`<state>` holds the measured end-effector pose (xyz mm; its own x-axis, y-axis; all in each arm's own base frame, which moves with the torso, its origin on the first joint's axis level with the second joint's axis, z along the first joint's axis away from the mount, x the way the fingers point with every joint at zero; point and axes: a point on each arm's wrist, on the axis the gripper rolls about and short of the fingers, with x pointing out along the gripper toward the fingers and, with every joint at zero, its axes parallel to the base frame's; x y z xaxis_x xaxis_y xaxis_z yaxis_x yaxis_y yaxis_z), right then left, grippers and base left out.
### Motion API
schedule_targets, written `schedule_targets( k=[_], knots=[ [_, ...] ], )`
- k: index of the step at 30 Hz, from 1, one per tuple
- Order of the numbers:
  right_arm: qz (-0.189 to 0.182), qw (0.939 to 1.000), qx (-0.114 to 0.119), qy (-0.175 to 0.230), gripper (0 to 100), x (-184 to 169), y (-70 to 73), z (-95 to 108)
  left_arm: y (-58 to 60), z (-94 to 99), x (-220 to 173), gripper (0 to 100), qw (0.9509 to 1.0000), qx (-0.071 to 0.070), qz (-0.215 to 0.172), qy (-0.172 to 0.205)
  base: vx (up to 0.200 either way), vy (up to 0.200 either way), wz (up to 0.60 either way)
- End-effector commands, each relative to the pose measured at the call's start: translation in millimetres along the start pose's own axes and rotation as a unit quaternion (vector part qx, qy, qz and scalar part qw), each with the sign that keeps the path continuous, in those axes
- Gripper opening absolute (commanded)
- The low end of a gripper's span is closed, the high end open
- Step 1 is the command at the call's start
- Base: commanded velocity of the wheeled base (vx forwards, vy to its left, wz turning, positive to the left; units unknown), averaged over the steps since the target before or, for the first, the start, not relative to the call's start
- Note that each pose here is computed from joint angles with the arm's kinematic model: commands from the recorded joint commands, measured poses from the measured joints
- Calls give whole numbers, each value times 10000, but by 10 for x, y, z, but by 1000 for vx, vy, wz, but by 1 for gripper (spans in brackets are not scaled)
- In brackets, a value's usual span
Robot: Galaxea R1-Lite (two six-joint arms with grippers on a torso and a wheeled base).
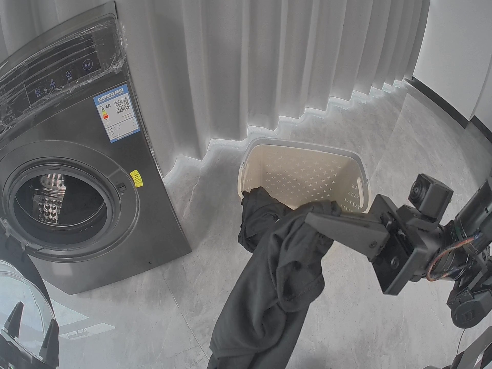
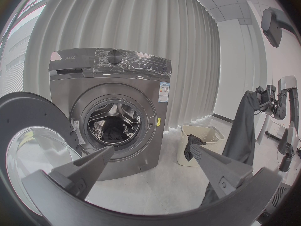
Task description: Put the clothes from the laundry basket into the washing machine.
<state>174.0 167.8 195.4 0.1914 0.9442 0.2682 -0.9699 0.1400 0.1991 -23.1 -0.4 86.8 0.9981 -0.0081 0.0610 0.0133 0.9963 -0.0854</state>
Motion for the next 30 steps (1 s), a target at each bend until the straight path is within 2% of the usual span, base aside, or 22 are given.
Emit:
schedule_targets(
  k=[1, 6, 11, 26, 30],
  knots=[
    [-127, 9999, -5, 11, 0, 61, -132, -28, 4, -47, -1, 100, 10000, 2, 3, 14, 0, 0, 0],
    [-235, 9993, -198, -195, 0, 77, -209, 91, 4, -48, -2, 100, 10000, 2, 3, 6, 0, 0, 120],
    [-385, 9987, -202, -275, 0, 85, -208, 94, 4, -47, -1, 100, 10000, 2, 3, 14, 0, 0, 600],
    [-440, 9984, -209, -279, 0, 80, -227, 93, 4, -43, -2, 100, 10000, 2, 10, 5, 0, 0, 0],
    [-452, 9983, -218, -288, 0, 83, -240, 97, 4, -47, -1, 100, 10000, 2, 11, 13, 0, 0, 600]
  ],
)
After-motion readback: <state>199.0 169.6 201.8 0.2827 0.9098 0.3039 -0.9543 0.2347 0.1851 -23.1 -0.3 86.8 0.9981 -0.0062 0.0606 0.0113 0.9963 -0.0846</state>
